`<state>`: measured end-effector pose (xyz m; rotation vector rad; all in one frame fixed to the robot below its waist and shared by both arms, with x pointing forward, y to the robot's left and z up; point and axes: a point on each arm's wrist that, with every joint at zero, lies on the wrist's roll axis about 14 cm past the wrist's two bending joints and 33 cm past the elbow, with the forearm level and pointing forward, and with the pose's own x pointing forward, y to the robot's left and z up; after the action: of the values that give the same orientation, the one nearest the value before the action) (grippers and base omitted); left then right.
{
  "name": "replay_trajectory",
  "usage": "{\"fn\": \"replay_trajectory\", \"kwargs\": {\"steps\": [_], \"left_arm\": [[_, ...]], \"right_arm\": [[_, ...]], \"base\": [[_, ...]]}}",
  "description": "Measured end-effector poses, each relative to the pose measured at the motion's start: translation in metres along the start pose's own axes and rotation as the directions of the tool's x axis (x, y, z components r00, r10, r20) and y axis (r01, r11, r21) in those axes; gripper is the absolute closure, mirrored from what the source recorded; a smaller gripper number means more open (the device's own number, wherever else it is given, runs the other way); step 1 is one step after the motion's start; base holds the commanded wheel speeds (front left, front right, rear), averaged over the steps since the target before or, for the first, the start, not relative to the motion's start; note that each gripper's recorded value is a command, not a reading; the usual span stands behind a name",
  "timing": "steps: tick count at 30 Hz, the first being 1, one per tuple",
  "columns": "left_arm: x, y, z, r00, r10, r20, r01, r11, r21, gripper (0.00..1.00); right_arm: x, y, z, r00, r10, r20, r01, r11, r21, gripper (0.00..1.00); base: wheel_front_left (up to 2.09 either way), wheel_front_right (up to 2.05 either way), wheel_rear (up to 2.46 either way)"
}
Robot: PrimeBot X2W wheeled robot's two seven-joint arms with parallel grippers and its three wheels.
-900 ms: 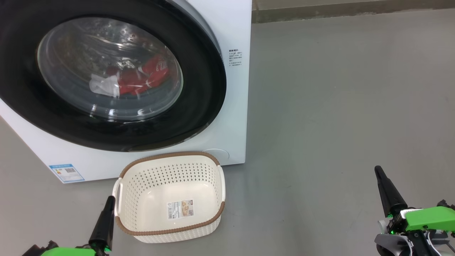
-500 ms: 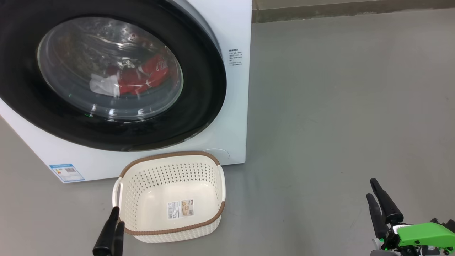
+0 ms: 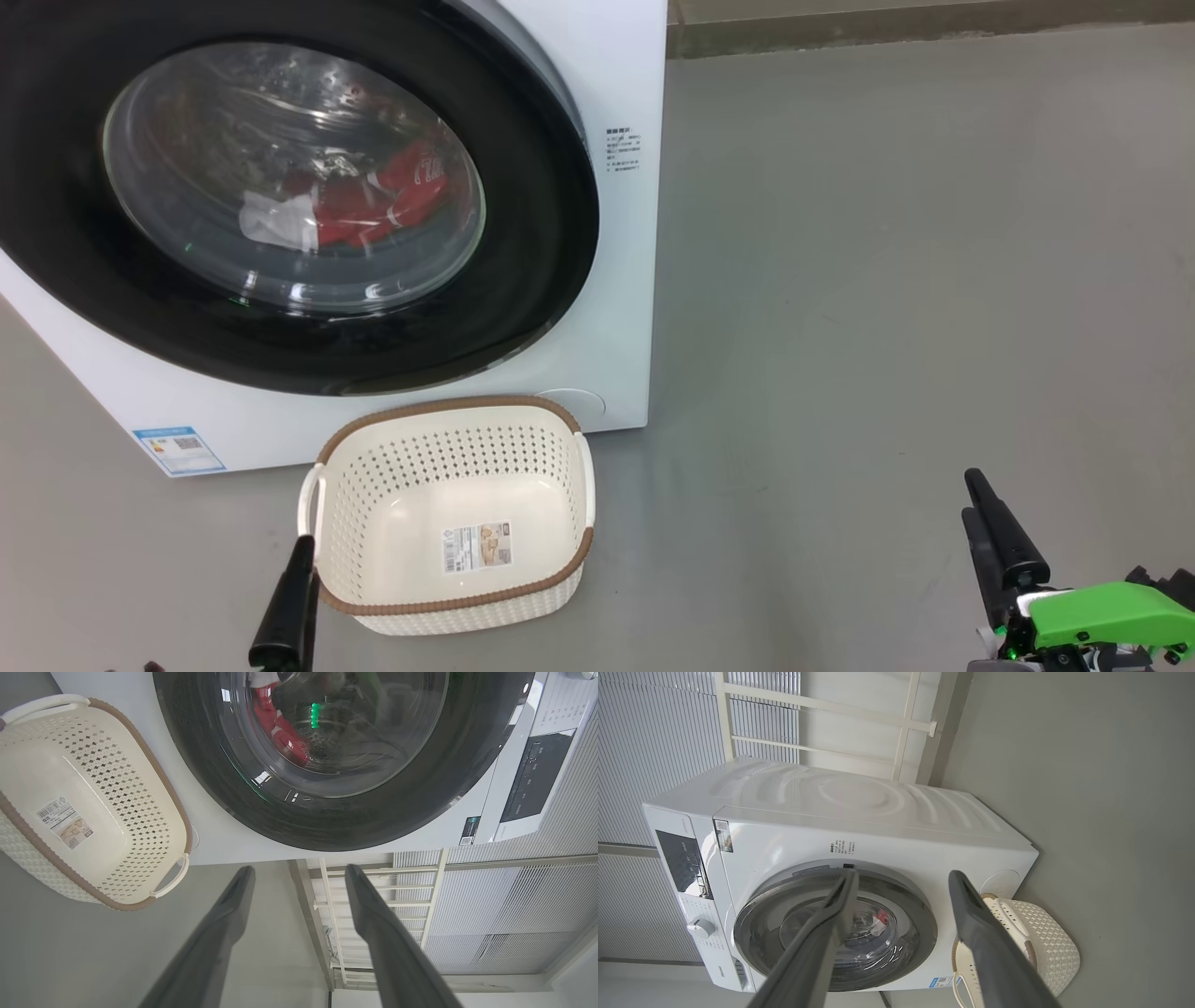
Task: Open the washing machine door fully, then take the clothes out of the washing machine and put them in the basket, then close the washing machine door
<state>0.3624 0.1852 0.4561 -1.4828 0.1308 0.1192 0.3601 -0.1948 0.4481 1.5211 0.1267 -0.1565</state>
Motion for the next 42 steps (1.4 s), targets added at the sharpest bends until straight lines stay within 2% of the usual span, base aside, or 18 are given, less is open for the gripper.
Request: {"fn": "replay_trajectory", "kwargs": {"steps": [6, 15, 22, 23, 24, 25, 42], "left_arm": [[-0.001, -0.002, 0.002, 1.0, -0.003, 0.009, 0.003, 0.996, 0.088, 0.0], [-0.001, -0.007, 0.006, 0.999, -0.018, 0.027, 0.011, 0.973, 0.232, 0.0], [0.0, -0.009, 0.007, 0.999, -0.024, 0.037, 0.01, 0.947, 0.323, 0.0], [-0.003, -0.006, 0.008, 0.999, -0.006, 0.046, -0.015, 0.892, 0.453, 0.0], [-0.003, -0.007, 0.008, 0.999, -0.008, 0.051, -0.017, 0.884, 0.466, 0.0], [-0.003, -0.009, 0.008, 0.999, -0.015, 0.052, -0.013, 0.863, 0.505, 0.0], [-0.009, -0.012, 0.013, 0.996, -0.03, 0.087, -0.038, 0.731, 0.682, 0.0]], "right_arm": [[-0.001, -0.002, 0.001, 1.0, -0.008, 0.003, 0.008, 0.997, -0.082, 0.0], [-0.003, -0.005, 0.0, 1.0, -0.016, 0.005, 0.017, 0.978, -0.21, 0.0], [-0.003, -0.003, -0.002, 1.0, -0.01, -0.003, 0.009, 0.946, -0.325, 0.0], [-0.005, -0.001, -0.002, 1.0, 0.001, -0.004, -0.003, 0.9, -0.436, 0.0], [-0.005, -0.002, -0.002, 1.0, -0.001, -0.003, -0.001, 0.895, -0.446, 0.0], [-0.005, -0.001, -0.002, 1.0, 0.004, -0.005, -0.006, 0.876, -0.482, 0.0], [-0.004, 0.002, -0.009, 0.999, 0.024, -0.03, -0.038, 0.76, -0.649, 0.0]], "base": [[0.0, 0.0, 0.0], [0.0, 0.0, 0.0], [0.0, 0.0, 0.0], [0.0, 0.0, 0.0], [0.0, 0.0, 0.0], [0.0, 0.0, 0.0], [0.0, 0.0, 0.0]]}}
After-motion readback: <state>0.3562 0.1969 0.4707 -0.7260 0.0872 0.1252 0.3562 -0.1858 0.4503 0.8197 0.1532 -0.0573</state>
